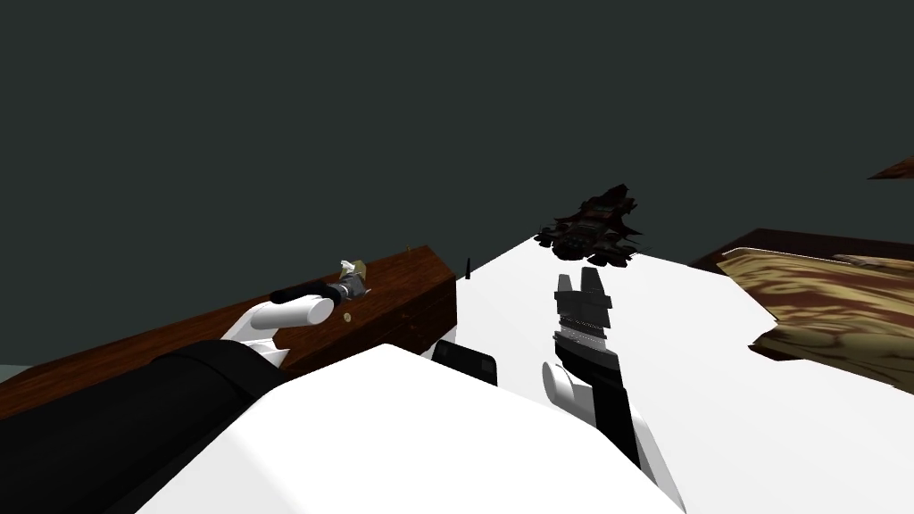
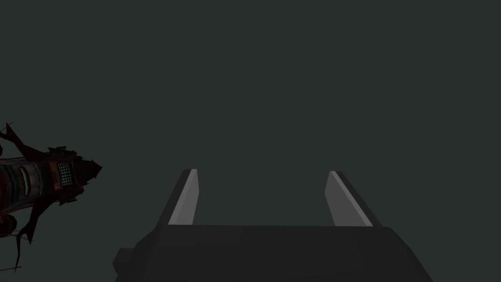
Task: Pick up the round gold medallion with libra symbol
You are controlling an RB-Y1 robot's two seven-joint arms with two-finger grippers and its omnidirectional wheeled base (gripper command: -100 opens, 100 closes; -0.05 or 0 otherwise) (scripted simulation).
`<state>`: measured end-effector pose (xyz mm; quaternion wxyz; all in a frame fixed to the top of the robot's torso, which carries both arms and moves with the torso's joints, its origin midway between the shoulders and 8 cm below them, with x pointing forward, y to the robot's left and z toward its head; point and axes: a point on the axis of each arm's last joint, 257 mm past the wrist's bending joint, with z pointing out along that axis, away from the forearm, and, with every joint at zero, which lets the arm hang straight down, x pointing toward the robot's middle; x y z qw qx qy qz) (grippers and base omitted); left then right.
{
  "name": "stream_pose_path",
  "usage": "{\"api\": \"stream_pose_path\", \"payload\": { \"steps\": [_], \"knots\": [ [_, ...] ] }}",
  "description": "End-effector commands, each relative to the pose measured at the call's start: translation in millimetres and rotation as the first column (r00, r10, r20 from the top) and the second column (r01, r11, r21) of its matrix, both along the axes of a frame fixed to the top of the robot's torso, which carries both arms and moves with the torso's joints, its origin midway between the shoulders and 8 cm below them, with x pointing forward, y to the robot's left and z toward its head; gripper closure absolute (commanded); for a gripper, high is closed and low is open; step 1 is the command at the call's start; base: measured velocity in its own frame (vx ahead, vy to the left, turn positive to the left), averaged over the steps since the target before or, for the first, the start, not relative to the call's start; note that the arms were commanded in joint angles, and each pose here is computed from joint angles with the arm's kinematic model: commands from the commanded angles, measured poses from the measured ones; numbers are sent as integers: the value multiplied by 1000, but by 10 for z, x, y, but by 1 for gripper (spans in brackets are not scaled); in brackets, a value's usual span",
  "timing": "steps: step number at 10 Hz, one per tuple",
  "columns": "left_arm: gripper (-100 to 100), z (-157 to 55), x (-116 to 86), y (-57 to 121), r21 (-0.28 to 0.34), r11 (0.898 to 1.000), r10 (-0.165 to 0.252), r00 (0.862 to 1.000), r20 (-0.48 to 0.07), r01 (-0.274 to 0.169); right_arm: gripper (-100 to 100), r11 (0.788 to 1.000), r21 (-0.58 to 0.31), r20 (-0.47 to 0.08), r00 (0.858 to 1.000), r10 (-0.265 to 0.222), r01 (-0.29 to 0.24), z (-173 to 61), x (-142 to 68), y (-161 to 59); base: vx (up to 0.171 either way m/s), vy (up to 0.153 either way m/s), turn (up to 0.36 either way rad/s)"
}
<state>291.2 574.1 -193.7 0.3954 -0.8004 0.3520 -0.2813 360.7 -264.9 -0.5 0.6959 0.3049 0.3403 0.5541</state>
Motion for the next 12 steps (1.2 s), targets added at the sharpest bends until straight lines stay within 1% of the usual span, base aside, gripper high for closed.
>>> {"api": "stream_pose_path", "payload": {
  "steps": [1,2,3,4,5,6,7,8,9,10,11,12],
  "knots": [
    [-100,-68,-73,24,-25,1000,16,999,-30,-17,0,1000,0,0,1000,0,0,0,0,0,23,-10,31],
    [-100,-115,-147,64,-54,998,38,998,-53,-41,0,1000,0,0,1000,0,0,0,0,0,32,-15,49],
    [-100,-149,-173,59,-60,997,41,997,-68,-45,0,1000,0,0,1000,0,0,0,0,0,30,-15,29],
    [-100,-189,-241,93,-86,994,60,994,-89,-68,0,1000,0,0,1000,0,0,0,0,0,31,-8,42],
    [-100,-228,-274,85,-93,993,63,992,-107,-73,0,1000,0,0,1000,0,0,0,0,0,25,-5,29],
    [-100,-272,-346,112,-117,988,81,988,-130,-96,0,1000,0,0,1000,0,0,0,0,0,24,-4,51],
    [-100,-302,-374,104,-123,987,83,986,-145,-101,0,1000,0,0,1000,0,0,0,0,0,19,-5,25],
    [-100,-357,-456,122,-147,981,99,980,-174,-126,0,1000,0,0,1000,0,0,0,0,0,17,-4,53],
    [-100,-373,-472,117,-150,980,100,978,-182,-128,0,1000,0,0,1000,0,0,0,0,0,14,-3,29],
    [-100,-426,-551,128,-172,973,115,971,-210,-152,0,1000,0,0,1000,0,0,0,0,0,17,1,51],
    [-100,-441,-568,123,-175,972,115,969,-218,-155,0,1000,0,0,1000,0,0,0,0,0,16,-1,25],
    [-100,-499,-654,127,-196,964,128,960,-249,-180,0,1000,0,0,1000,0,0,0,0,0,16,1,40]
  ]
}}
